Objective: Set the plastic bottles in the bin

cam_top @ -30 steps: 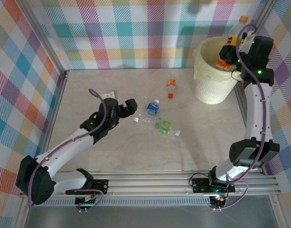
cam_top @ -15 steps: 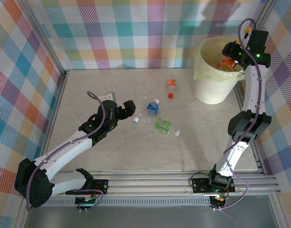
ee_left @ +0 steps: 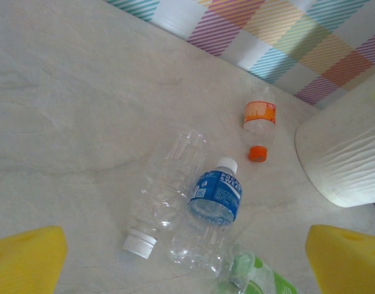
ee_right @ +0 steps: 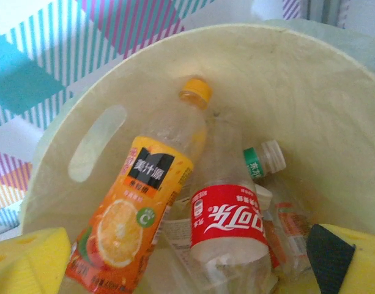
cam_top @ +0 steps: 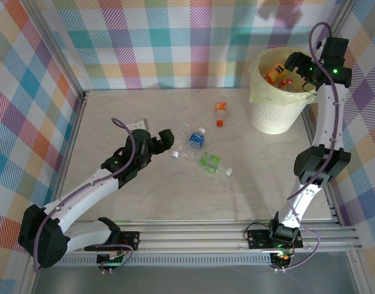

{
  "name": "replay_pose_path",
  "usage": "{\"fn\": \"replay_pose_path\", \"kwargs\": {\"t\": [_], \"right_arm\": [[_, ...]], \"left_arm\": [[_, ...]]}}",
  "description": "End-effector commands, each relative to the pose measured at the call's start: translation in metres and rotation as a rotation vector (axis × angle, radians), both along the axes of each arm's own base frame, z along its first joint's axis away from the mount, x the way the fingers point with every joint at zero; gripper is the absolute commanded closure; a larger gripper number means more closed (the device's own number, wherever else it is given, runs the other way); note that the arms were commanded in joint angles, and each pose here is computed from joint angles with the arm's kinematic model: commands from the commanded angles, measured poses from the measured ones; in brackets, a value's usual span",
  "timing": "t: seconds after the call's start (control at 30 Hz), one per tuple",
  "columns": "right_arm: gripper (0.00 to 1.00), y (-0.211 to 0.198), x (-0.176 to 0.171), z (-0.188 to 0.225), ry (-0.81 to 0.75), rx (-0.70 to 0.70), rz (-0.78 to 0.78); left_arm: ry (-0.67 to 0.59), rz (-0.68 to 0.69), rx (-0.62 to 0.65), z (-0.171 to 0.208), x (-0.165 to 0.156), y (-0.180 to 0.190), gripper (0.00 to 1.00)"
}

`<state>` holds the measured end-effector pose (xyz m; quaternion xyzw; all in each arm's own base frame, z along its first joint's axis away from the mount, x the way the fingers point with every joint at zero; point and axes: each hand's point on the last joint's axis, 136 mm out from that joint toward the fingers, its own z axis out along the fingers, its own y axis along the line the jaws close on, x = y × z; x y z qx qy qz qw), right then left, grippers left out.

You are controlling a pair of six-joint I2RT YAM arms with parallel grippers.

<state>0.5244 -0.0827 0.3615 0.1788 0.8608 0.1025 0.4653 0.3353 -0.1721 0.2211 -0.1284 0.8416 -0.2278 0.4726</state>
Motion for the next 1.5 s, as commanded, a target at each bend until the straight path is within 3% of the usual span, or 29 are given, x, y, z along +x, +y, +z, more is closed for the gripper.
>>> {"fn": "replay_pose_path", "kwargs": {"t": [0.0,0.4,0.53,0.7,0.83,1.03,1.23,1.47], "right_arm": [[0.0,0.029,-0.011,0.019,-0.048,0.003,0.121],[0.0,0.134,-0.054,0.034,-0.167,0.065,0.447],[0.0,0.185,-0.078,0.018,-0.192,-0.02,0.618],[0.0,0.233,-0.104,-0.029,-0.166,-0.175,0.814],[0.0,0.263,-0.134,-0.072,-0.116,-0.207,0.989],[0.0,0.292,-0.19,-0.161,0.115,-0.356,1.279],[0.0,0.3,-0.203,-0.227,0.295,-0.478,1.347],[0.0,0.317,-0.209,-0.278,0.398,-0.581,1.41]], "left_arm": [[0.008,0.018,0.012,-0.002,0.003,0.004,0.0],[0.061,0.07,0.027,-0.015,0.007,0.008,0.0],[0.085,0.11,0.029,-0.019,0.01,0.012,0.0],[0.1,0.166,0.028,-0.023,0.01,0.02,0.0],[0.099,0.181,0.023,-0.023,0.011,0.022,0.0],[0.099,0.212,0.016,-0.024,0.011,0.026,0.0],[0.105,0.228,0.007,-0.026,0.011,0.028,0.0],[0.114,0.242,0.007,-0.029,0.008,0.031,0.0]]}}
